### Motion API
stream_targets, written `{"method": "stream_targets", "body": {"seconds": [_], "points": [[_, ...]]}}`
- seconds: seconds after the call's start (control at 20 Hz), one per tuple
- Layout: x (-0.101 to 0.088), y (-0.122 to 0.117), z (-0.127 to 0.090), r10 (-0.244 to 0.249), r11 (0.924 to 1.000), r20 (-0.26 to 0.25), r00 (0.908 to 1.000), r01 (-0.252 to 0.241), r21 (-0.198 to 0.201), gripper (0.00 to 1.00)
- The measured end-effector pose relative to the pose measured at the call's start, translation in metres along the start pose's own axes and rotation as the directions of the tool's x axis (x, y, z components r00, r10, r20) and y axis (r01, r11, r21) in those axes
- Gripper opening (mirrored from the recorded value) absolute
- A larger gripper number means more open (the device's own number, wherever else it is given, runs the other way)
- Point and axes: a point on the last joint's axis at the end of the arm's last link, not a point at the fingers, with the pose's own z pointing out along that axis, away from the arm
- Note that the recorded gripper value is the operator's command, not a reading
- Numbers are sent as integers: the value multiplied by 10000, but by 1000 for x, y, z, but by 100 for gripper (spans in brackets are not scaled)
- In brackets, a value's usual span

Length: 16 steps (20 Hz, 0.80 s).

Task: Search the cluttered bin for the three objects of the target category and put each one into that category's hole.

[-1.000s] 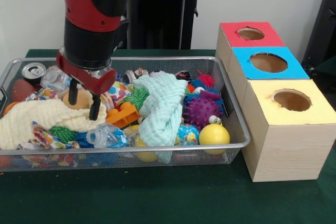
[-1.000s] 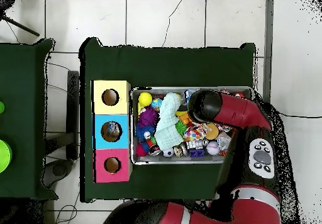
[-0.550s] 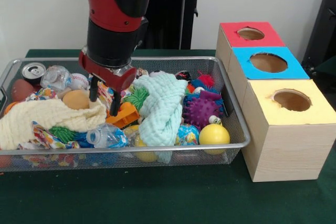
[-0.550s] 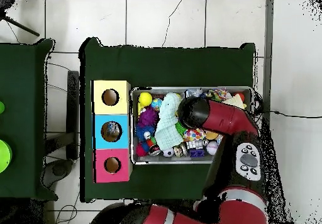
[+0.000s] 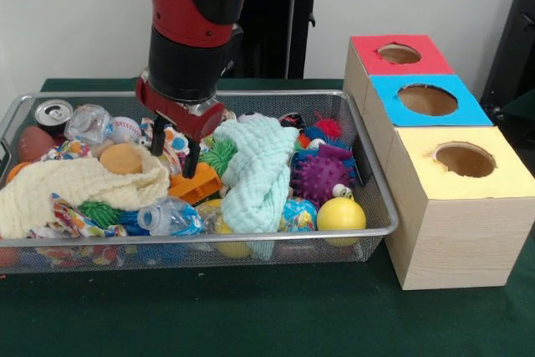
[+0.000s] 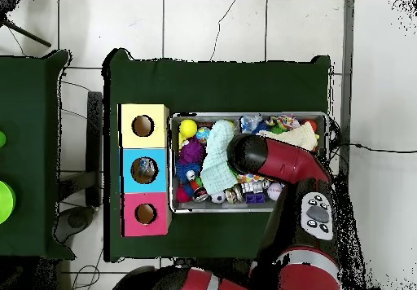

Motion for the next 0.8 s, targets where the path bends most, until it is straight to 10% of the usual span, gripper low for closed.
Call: {"method": "stream_targets", "body": {"seconds": [0.8], "points": [[20, 31, 18, 53, 9999, -389, 9992, -57, -102, 100]]}}
